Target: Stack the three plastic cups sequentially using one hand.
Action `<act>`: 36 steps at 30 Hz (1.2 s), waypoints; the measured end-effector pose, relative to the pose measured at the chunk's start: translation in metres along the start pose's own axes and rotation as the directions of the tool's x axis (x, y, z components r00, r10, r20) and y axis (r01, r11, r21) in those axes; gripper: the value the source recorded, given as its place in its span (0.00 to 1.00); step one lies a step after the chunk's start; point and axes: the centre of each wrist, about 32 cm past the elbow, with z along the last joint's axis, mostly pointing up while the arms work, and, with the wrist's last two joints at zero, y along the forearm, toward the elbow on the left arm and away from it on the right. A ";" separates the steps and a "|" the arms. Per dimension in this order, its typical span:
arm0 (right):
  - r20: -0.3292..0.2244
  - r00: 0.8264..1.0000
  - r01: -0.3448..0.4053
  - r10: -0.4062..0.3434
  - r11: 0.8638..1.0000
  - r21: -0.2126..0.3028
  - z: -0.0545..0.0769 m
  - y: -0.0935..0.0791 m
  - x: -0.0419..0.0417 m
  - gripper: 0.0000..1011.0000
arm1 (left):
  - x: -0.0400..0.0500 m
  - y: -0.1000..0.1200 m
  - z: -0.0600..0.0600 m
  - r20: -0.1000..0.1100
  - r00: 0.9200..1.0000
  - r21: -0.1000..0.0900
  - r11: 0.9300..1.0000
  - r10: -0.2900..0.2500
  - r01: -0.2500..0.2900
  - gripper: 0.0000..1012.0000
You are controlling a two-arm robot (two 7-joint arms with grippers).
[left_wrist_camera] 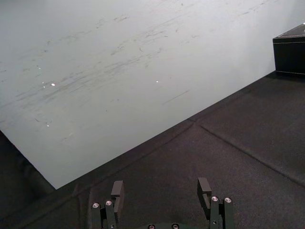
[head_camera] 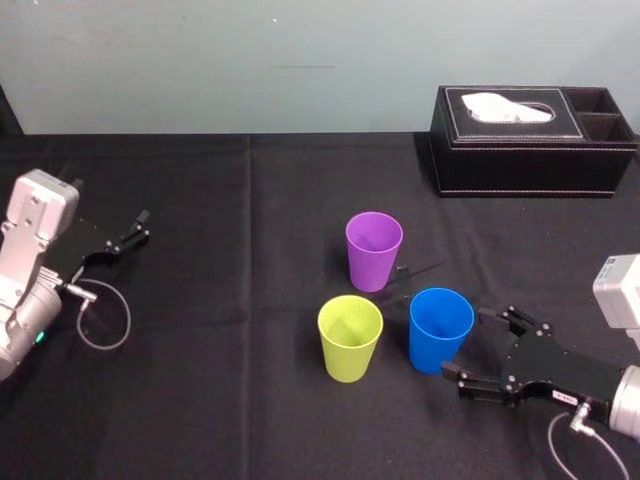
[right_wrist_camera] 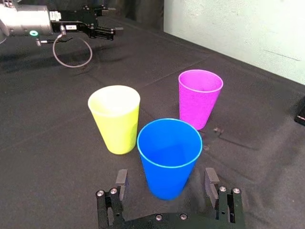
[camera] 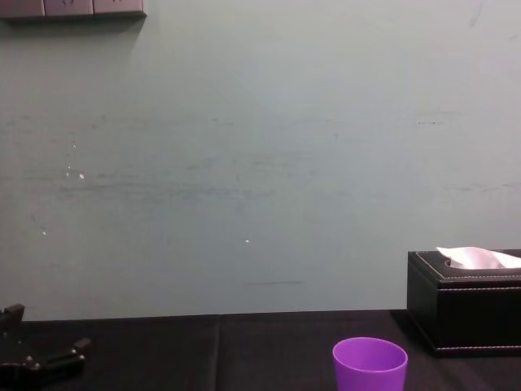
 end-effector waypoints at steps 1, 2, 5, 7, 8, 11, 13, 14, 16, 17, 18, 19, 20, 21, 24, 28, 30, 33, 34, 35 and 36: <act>-0.001 1.000 0.000 0.000 1.000 0.001 0.000 0.000 0.0001 0.99 | 0.0000 0.000 0.000 0.000 1.000 0.000 1.000 0.000 0.000 1.00; -0.001 1.000 0.000 0.000 1.000 0.004 0.000 0.002 0.0002 0.99 | 0.0000 0.000 0.000 0.000 1.000 0.000 1.000 0.000 0.000 1.00; -0.004 1.000 -0.001 0.001 1.000 0.008 0.000 0.004 0.0005 0.99 | 0.0000 0.000 0.000 0.000 1.000 0.000 1.000 0.000 0.000 1.00; -0.006 1.000 -0.004 0.004 1.000 0.011 0.000 0.006 0.0009 0.99 | 0.0000 0.000 0.000 0.000 1.000 0.000 1.000 0.000 0.000 1.00; -0.007 1.000 -0.005 0.005 1.000 0.011 0.000 0.007 0.0010 0.99 | 0.0000 0.000 0.000 0.000 1.000 0.000 1.000 0.000 0.000 1.00; -0.010 1.000 -0.006 0.006 1.000 0.015 -0.001 0.010 0.0016 0.99 | 0.0000 0.000 0.000 0.000 1.000 0.000 1.000 0.000 0.000 1.00; -0.013 1.000 -0.006 0.006 1.000 0.017 -0.001 0.013 0.0020 0.99 | 0.0000 0.000 0.000 0.000 1.000 0.000 1.000 0.000 0.000 1.00; -0.014 1.000 -0.006 0.006 1.000 0.018 -0.001 0.014 0.0022 0.99 | 0.0000 0.000 0.000 0.000 1.000 0.000 1.000 0.000 0.000 1.00; -0.016 1.000 -0.006 0.006 1.000 0.019 -0.001 0.016 0.0025 0.99 | 0.0000 0.000 0.000 0.000 1.000 0.000 1.000 0.000 0.000 1.00; -0.016 1.000 -0.006 0.006 1.000 0.019 -0.002 0.017 0.0027 0.99 | 0.0000 0.000 0.000 0.000 1.000 0.000 1.000 0.000 0.000 1.00; -0.017 1.000 -0.006 0.006 1.000 0.020 -0.002 0.018 0.0029 0.99 | 0.0000 0.000 0.000 0.000 1.000 0.000 1.000 0.000 0.000 1.00; -0.017 1.000 -0.006 0.007 1.000 0.020 -0.002 0.019 0.0029 0.99 | 0.0000 0.000 0.000 0.000 1.000 0.000 1.000 0.000 0.000 1.00; -0.017 1.000 -0.007 0.007 1.000 0.021 -0.002 0.020 0.0029 0.99 | 0.0000 0.000 0.000 0.000 1.000 0.000 1.000 0.000 0.000 1.00; -0.016 1.000 -0.005 0.006 1.000 0.020 -0.002 0.021 0.0031 0.99 | 0.0000 0.000 0.000 0.000 1.000 0.000 1.000 0.000 0.000 1.00; -0.015 1.000 -0.004 0.004 1.000 0.021 -0.002 0.023 0.0033 0.99 | 0.0000 0.000 0.000 0.000 1.000 0.000 1.000 0.000 0.000 1.00; -0.014 1.000 -0.002 0.002 1.000 0.025 -0.002 0.028 0.0039 0.99 | 0.0000 0.000 0.000 0.000 1.000 0.000 1.000 0.000 0.000 1.00; -0.013 1.000 -0.002 0.002 1.000 0.029 -0.002 0.029 0.0040 0.99 | 0.0000 0.000 0.000 0.000 1.000 0.000 1.000 0.000 0.000 1.00; -0.013 1.000 -0.002 0.003 0.999 0.036 -0.003 0.032 0.0037 0.99 | 0.0000 0.000 0.000 0.000 1.000 0.000 1.000 0.000 0.000 1.00; -0.013 1.000 -0.002 0.003 0.999 0.037 -0.003 0.032 0.0037 0.99 | 0.0000 0.000 0.000 0.000 1.000 0.000 1.000 0.000 0.000 1.00; -0.013 1.000 -0.002 0.003 0.999 0.037 -0.003 0.032 0.0037 0.99 | 0.0000 0.000 0.000 0.000 1.000 0.000 1.000 0.000 0.000 1.00; -0.013 1.000 -0.002 0.002 0.999 0.036 -0.003 0.032 0.0037 0.99 | 0.0000 0.000 0.000 0.000 1.000 0.000 1.000 0.000 0.000 1.00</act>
